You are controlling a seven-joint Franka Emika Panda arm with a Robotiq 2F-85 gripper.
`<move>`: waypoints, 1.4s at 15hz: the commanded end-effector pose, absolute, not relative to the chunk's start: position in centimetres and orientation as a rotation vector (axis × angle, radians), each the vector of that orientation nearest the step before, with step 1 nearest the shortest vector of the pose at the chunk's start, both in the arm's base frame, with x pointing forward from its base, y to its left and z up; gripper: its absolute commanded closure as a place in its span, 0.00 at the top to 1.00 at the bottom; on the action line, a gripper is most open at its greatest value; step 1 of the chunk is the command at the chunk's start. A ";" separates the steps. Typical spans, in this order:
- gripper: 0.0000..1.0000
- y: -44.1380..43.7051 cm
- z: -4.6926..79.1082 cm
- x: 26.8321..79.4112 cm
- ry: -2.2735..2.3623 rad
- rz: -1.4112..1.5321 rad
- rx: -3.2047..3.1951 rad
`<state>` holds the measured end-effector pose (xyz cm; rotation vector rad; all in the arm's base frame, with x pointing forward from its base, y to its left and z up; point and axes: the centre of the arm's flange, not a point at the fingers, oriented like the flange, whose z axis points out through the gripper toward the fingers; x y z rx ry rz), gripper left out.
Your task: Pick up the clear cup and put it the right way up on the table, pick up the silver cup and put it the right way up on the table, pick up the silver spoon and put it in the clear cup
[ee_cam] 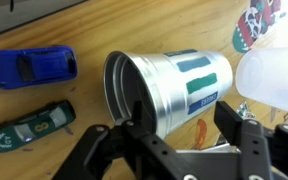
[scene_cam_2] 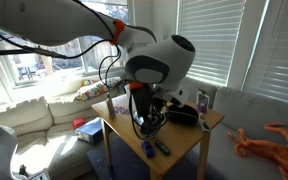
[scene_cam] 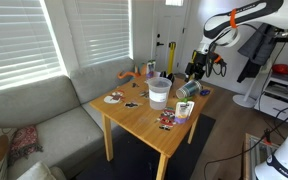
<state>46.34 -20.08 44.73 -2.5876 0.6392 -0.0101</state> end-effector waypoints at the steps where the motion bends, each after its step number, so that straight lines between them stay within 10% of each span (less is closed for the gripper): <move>1: 0.45 -19.2 44.0 46.6 0.662 -0.003 -2.585; 8: 0.01 -17.8 46.3 47.7 0.629 -0.035 -2.617; 21: 0.01 -5.7 48.5 51.4 0.343 0.104 -3.038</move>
